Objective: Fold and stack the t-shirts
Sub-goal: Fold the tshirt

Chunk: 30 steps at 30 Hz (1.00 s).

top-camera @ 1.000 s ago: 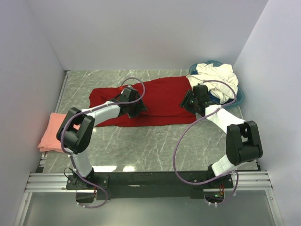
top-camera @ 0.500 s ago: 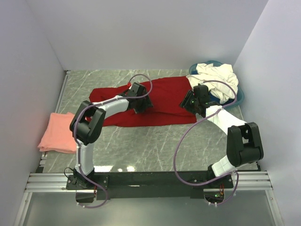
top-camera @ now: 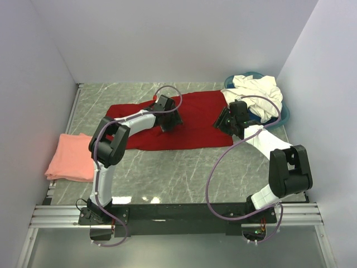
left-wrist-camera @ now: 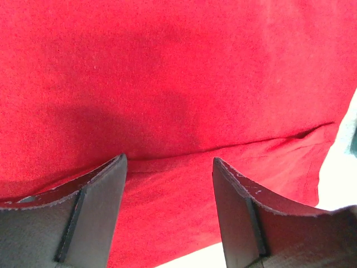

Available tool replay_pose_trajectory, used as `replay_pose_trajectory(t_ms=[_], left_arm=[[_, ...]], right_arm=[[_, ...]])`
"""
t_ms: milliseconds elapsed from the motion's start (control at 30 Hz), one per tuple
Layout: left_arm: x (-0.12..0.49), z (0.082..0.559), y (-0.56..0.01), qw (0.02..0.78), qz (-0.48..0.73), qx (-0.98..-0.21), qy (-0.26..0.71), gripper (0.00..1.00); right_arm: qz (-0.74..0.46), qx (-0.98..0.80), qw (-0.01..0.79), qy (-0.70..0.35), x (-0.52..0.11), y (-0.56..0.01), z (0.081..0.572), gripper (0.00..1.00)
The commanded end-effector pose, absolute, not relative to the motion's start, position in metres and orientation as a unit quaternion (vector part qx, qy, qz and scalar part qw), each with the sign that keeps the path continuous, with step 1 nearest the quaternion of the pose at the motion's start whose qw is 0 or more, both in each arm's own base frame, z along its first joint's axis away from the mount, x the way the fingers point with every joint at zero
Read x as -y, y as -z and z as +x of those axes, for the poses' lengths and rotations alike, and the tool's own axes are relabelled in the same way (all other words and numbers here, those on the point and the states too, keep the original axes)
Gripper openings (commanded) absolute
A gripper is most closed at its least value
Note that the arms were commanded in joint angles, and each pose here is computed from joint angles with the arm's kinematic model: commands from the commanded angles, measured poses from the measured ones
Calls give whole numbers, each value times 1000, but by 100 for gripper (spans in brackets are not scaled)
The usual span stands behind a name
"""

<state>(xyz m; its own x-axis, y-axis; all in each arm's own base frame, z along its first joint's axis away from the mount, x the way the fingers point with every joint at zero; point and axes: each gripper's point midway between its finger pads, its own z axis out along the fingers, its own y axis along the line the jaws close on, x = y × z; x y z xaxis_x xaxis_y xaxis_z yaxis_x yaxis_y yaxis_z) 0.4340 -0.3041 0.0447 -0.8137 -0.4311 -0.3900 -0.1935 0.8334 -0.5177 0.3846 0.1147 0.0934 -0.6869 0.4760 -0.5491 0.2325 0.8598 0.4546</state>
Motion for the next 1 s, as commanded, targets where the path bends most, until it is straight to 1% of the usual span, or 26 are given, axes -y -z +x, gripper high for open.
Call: replay_pose_trajectory(t_ms=[0,167,233,300,333,367,400,433,467,500,533,567,633,667,700,833,967], left_arm=[[305,449,-63,275,-162,-915,245,68],[294,451,-91,298,-163,-905,257,68],[281,451,-100,308,-175,-900,255,68],[265,440,-111,317,-188,-892,262,68],[252,438,-127,329,-203,-882,269,68],[238,425,-113,315,-216,-888,257,67],[228,419,-111,312,-227,-887,253,67],[209,417,-126,326,-247,-875,258,67],[193,400,-108,312,-260,-881,244,66],[178,395,-106,320,-275,-876,232,65],[158,392,-121,342,-293,-862,235,66],[143,375,-103,329,-307,-866,217,66],[111,362,-106,342,-342,-852,199,65],[98,346,-90,328,-358,-856,181,64],[81,341,-86,328,-380,-848,170,63],[34,307,-68,332,-442,-824,127,60],[4,292,-62,342,-486,-797,104,59]], right_arm=[[199,-899,354,-165,-109,-97,389,57],[206,-899,348,-171,-111,-91,386,56],[209,-897,347,-175,-111,-89,384,54],[211,-898,342,-180,-115,-85,380,53],[212,-899,338,-180,-116,-83,379,53],[211,-899,338,-182,-118,-84,379,52],[210,-900,336,-180,-118,-83,377,52],[211,-902,331,-178,-119,-80,372,52],[212,-902,332,-176,-119,-79,369,51],[215,-900,338,-175,-118,-82,367,51],[220,-901,333,-170,-114,-75,360,51],[226,-899,334,-170,-113,-75,358,51],[233,-900,329,-164,-109,-72,347,51],[234,-901,328,-163,-108,-71,344,50],[236,-899,329,-164,-107,-72,341,49],[247,-900,323,-158,-98,-63,322,49],[257,-899,322,-149,-86,-58,312,49]])
